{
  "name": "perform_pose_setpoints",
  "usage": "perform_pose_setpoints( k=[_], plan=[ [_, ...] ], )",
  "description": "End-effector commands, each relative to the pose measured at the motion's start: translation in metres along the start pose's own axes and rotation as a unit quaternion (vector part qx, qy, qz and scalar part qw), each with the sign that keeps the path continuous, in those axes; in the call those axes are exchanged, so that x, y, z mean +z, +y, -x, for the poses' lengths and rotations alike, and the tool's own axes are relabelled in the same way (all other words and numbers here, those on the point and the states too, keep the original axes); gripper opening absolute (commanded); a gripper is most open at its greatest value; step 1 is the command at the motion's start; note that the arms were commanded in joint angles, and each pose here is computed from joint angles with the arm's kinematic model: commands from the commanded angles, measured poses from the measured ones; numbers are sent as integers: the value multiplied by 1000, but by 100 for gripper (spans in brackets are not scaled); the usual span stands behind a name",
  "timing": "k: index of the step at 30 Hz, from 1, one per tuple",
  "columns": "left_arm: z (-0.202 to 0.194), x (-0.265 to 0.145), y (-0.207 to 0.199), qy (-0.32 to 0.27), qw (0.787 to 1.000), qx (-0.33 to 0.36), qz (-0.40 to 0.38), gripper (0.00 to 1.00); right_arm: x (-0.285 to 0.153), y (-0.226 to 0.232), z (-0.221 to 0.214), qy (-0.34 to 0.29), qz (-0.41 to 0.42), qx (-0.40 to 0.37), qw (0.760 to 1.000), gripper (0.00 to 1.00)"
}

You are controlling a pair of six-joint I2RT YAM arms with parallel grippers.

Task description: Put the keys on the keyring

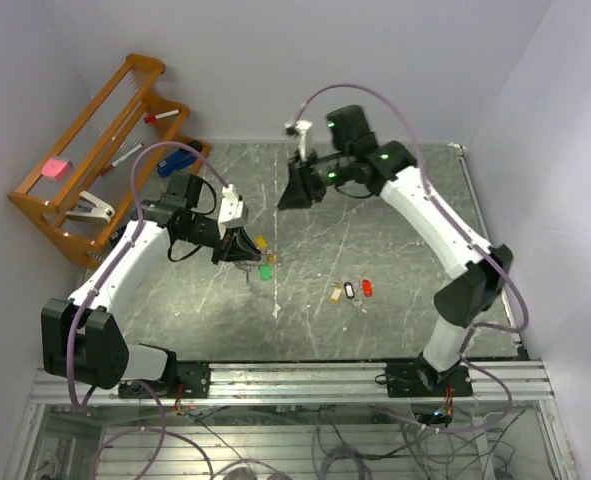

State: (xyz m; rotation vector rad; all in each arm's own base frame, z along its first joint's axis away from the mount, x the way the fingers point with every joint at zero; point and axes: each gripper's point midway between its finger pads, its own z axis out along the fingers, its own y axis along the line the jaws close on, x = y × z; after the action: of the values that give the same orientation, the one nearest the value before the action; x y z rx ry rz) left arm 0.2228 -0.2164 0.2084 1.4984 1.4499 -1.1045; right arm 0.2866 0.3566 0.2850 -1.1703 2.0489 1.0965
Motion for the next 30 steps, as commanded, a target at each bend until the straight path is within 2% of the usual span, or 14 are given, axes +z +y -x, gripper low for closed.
perform_pose_setpoints(
  k=[1, 4, 6, 10, 15, 18, 21, 23, 28, 30],
  plan=[
    [23, 3, -12, -45, 998, -24, -28, 7, -45, -1, 51, -127, -3, -39, 991, 35],
    [38, 2, -12, -65, 997, -38, -34, 7, -66, -14, 54, -167, -39, -40, 984, 56],
    [49, 1, -11, -80, 995, -49, -39, 7, -65, -22, 45, -167, -59, -45, 983, 74],
    [73, -2, -16, -115, 988, -79, -68, 7, -56, -31, 28, -167, -64, -45, 983, 83],
    [85, -6, -20, -123, 985, -85, -80, 7, -52, -28, 25, -184, -31, -34, 982, 84],
    [76, -5, -14, -102, 991, -71, -53, 7, -51, -46, 16, -176, -45, -7, 983, 81],
    [39, -5, 11, -31, 998, -50, 32, 7, -40, -71, -4, -146, -86, 26, 985, 77],
    [19, -10, 36, 3, 992, -55, 114, 7, -31, -79, -18, -132, -90, 46, 986, 74],
    [14, -32, 66, 3, 966, 27, 255, 7, -19, -86, -40, -115, -90, 77, 986, 69],
    [17, -39, 68, -2, 957, 63, 285, 7, -17, -87, -44, -112, -88, 83, 986, 67]
  ],
)
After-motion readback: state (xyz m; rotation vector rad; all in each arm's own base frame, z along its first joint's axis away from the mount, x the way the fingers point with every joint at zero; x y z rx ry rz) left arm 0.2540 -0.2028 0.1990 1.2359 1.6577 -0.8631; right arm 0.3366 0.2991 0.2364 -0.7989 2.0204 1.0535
